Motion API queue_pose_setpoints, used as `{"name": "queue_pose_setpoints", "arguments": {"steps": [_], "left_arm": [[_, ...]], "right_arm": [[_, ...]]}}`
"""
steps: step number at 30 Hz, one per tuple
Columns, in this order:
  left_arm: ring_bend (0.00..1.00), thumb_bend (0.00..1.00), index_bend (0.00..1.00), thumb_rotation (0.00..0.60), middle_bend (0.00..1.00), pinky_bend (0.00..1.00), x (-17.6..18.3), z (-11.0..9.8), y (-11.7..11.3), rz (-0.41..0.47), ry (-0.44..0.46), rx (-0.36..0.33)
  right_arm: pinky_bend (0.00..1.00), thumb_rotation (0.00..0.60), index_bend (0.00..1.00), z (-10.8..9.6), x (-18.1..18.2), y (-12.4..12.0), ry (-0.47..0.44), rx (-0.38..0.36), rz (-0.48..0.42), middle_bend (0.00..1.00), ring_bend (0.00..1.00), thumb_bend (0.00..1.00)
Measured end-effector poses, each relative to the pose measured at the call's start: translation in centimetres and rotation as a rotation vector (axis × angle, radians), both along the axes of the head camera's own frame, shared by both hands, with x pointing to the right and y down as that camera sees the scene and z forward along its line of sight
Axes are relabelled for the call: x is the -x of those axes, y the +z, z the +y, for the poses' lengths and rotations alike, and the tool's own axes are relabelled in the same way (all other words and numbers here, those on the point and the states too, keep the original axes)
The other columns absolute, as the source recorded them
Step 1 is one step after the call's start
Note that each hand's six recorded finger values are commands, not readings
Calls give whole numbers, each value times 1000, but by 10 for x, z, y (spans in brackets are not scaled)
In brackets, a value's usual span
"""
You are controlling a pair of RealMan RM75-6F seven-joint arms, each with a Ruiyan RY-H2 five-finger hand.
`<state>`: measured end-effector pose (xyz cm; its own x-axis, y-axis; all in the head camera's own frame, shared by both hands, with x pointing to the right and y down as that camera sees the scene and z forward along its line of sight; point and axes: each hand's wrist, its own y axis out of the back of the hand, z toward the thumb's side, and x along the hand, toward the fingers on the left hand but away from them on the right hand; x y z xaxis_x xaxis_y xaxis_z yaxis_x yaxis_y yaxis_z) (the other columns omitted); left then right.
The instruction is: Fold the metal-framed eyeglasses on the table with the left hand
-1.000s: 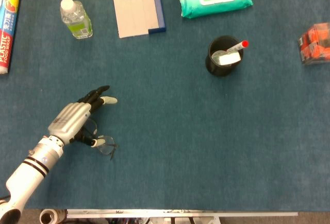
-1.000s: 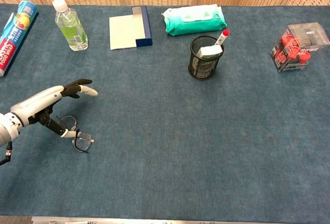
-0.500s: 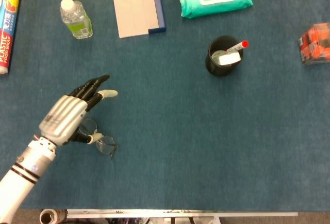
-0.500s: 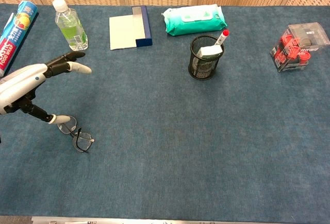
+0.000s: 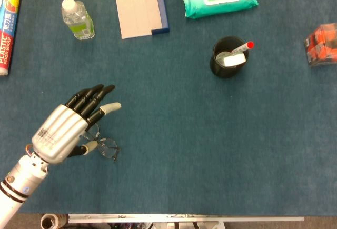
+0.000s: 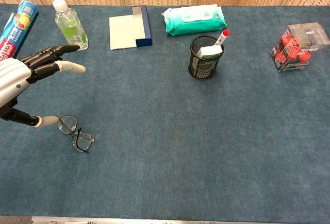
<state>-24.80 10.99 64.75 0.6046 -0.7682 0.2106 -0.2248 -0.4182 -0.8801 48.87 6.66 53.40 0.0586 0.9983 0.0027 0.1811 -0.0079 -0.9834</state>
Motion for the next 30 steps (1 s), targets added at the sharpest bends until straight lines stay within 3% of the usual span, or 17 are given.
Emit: {"name": "queue_pose_setpoints", "arguments": {"steps": [13,30], "left_arm": [[0,24,116,600,0,123,-6,19,-7,54,84,-62],[0,24,116,600,0,123,-22,39,1,103,114,53]], "right_arm": [[357,600,589,-1,-1,-1,4,-4,-1,528,359,539],[356,600,590,0,-1,-2,2,-4,-6,528,359,539]]}}
